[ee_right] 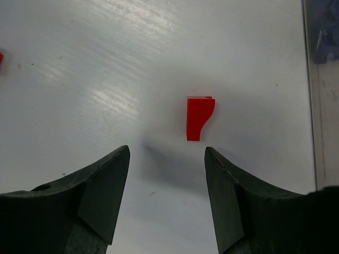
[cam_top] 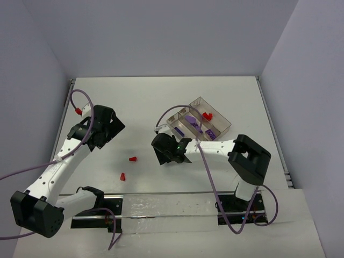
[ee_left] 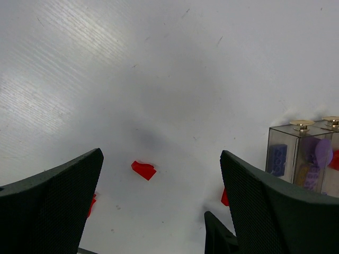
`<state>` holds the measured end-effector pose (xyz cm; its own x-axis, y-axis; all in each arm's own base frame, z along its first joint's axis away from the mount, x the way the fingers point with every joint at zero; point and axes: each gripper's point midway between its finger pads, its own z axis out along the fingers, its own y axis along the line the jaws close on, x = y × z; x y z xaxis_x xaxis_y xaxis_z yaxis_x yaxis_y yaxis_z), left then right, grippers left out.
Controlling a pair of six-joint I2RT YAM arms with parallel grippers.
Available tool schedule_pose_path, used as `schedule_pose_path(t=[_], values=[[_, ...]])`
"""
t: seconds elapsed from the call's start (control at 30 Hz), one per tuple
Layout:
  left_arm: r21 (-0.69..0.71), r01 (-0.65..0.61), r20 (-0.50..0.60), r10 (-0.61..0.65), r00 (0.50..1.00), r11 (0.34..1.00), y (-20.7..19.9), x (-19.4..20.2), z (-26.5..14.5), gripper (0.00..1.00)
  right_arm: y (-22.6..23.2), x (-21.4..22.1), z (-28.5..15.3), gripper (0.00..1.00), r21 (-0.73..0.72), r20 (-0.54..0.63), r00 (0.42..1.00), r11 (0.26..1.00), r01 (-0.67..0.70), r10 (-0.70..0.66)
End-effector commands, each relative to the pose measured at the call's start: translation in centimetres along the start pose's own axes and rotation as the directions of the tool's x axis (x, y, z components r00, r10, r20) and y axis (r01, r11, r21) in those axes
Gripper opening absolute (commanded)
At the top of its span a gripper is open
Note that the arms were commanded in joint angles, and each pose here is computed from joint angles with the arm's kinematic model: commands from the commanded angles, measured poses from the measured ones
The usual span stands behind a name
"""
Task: Sort the legos into containers by color
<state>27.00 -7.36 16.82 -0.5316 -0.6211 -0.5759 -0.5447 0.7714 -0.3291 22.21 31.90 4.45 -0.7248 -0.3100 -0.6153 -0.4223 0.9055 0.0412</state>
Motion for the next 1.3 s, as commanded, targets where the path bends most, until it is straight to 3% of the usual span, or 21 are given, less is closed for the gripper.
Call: schedule_pose_path(t=[0.0, 0.6, 0.77, 0.8, 0.83, 0.87, 1.1, 1.27], values=[[0.06, 0.011, 0.02, -0.012, 1.0, 0.998, -1.4, -0.8, -0.1, 0.99, 1.3, -2.4, 1.0, 0.65, -0.042, 0.06, 0.997, 0.998, -0.055, 0.057], [0.154, 0.006, 0.051, -0.014, 0.999, 0.988, -2.4, -1.3, -0.9, 0.98, -0.6, -1.7, 4.1, 0.46, 0.006, 0.021, 0.996, 0.996, -0.084, 0.084], [0.101, -0.027, 0.0, 0.027, 1.0, 0.994, -2.1, -0.4, 0.0, 0.98, -0.7, -2.0, 3.9, 0.28, 0.017, 0.028, 0.996, 0.996, -0.083, 0.082], [0.102, -0.03, -0.007, 0.031, 0.999, 0.994, -2.2, -0.3, 0.0, 0.98, -0.8, -2.2, 3.8, 0.22, 0.018, 0.032, 0.996, 0.996, -0.084, 0.083], [0.108, -0.029, -0.007, 0.03, 1.0, 0.994, -2.3, -0.3, 0.0, 0.98, -0.9, -2.4, 3.5, 0.09, 0.019, 0.039, 0.996, 0.996, -0.083, 0.082], [0.11, -0.027, -0.007, 0.028, 1.0, 0.994, -2.4, -0.3, 0.1, 0.98, -0.9, -2.7, 3.2, 0.02, 0.017, 0.047, 0.995, 0.996, -0.084, 0.083], [0.1, -0.018, 0.027, 0.016, 1.0, 0.995, -2.1, -1.0, -0.2, 0.98, -1.7, -9.0, -2.7, 0.0, -0.001, 0.217, 0.973, 0.996, -0.086, 0.084], [0.08, -0.024, 0.018, 0.023, 1.0, 0.996, -1.6, -0.6, 0.1, 0.99, -7.0, -14.3, -6.4, 0.0, 0.035, 0.339, 0.927, 0.983, -0.181, 0.159]])
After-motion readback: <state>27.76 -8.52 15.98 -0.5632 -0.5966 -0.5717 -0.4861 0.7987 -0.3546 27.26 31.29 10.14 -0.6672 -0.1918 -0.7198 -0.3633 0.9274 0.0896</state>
